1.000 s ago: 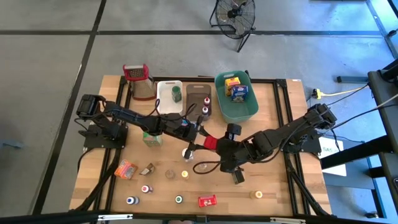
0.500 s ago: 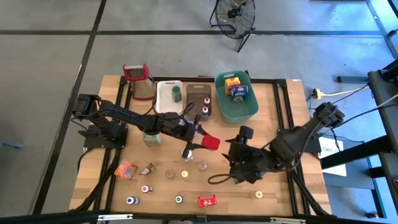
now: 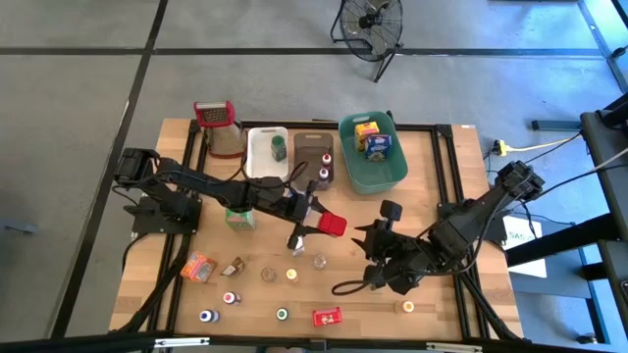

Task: Pick & Place Kitchen Items
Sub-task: Put the red spice can into the left white bin

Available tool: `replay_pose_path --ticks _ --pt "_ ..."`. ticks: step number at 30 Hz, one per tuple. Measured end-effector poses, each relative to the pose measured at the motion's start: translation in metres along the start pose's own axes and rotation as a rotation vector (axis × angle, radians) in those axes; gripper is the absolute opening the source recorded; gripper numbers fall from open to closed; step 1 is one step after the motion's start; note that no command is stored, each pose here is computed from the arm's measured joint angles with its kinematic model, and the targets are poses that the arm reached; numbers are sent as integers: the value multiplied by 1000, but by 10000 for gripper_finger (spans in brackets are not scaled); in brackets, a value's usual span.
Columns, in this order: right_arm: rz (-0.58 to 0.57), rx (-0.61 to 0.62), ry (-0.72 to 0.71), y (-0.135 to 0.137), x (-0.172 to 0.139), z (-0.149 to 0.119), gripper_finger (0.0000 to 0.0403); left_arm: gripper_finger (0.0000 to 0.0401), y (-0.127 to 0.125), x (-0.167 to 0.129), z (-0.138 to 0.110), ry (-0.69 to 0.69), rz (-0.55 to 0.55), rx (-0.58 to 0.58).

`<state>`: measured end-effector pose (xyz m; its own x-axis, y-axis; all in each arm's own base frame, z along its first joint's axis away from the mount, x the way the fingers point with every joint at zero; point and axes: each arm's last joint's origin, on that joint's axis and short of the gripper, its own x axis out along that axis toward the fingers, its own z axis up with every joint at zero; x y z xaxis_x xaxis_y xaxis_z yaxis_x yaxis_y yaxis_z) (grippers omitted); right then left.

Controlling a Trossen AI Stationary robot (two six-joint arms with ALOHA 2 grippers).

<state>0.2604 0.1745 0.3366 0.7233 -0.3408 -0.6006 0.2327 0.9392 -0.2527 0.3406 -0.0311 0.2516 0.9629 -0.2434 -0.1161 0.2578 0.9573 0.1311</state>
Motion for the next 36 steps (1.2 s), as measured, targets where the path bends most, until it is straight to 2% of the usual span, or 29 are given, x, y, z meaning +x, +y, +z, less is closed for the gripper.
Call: replay_pose_path --ticks 13,28,36 --pt "51 -38 29 2 0 -1 6 183 0 0 0 2 0 0" --pt "76 -52 43 2 0 -1 3 183 0 0 -1 2 0 0" --pt "28 -58 20 1 0 -1 3 183 0 0 -1 2 0 0"
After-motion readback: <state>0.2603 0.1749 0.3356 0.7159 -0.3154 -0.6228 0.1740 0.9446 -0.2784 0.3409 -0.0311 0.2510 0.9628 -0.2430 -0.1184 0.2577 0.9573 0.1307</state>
